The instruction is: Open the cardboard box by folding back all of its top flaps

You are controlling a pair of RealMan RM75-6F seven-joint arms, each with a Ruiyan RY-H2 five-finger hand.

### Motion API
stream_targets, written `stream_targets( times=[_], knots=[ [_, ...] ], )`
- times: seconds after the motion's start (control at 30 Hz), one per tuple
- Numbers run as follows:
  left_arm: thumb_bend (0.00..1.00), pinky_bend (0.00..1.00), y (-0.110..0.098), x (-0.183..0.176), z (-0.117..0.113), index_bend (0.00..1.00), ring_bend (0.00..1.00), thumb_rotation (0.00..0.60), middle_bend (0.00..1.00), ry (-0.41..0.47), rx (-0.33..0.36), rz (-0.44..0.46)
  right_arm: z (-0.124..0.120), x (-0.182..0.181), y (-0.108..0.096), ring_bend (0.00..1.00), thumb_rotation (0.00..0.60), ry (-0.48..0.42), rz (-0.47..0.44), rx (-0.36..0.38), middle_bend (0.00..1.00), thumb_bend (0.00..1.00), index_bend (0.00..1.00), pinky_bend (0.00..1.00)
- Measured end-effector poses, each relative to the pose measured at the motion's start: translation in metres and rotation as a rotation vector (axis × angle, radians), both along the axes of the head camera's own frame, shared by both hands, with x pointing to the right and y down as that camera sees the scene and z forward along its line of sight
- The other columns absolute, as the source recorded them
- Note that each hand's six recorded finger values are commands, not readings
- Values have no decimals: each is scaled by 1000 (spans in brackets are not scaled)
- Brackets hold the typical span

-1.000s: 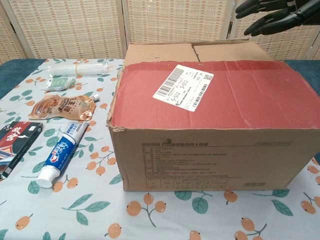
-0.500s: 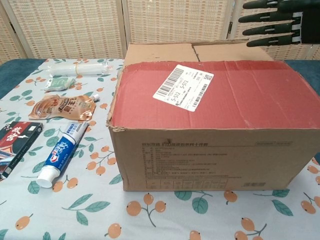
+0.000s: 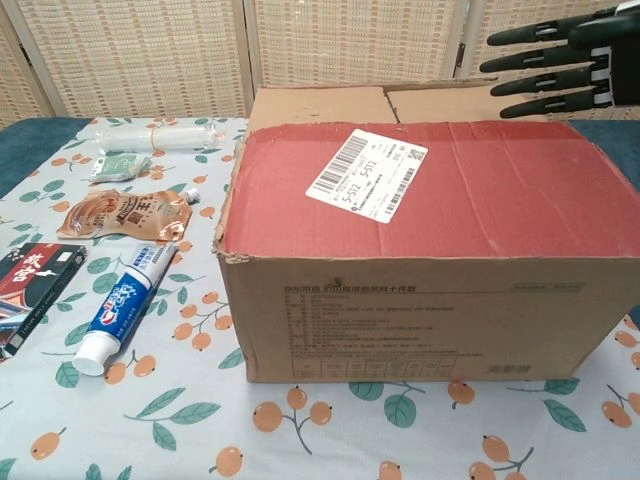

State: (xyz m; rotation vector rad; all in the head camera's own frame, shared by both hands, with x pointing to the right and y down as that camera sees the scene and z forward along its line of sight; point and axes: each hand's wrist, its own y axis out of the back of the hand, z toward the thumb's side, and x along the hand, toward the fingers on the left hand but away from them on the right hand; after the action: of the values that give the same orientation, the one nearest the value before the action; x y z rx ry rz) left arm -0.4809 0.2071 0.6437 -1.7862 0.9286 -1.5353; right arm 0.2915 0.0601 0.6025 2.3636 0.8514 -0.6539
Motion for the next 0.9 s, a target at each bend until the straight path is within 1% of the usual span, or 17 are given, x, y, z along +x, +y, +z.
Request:
stream_targets(
  times=[0.13,0.17,0.27,0.47,0.67,0.9],
  knots=[
    [499,0,0,1,1,137,15,600,81,-6,0,3,-1,3,6,37,600,-6,-10,-10,0,301,47,95],
    [499,0,0,1,1,137,15,600,81,-5,2,4,-1,4,7,40,600,-7,-11,-12,0,301,47,123],
    [499,0,0,3,1,138,15,600,82,-6,3,9,-1,7,8,47,600,-4,-9,-14,0,301,47,166],
    [499,0,0,3,2,137,15,600,82,-9,0,12,1,12,7,49,600,15,-5,-11,0,301,47,166],
    [499,0,-1,3,3,137,15,600,82,-11,-1,11,3,12,10,48,600,25,-23,-23,0,301,47,169],
    [500,0,0,5,4,135,13,600,82,-10,-2,19,-9,12,8,48,600,-1,-26,-9,0,300,46,212]
  ],
)
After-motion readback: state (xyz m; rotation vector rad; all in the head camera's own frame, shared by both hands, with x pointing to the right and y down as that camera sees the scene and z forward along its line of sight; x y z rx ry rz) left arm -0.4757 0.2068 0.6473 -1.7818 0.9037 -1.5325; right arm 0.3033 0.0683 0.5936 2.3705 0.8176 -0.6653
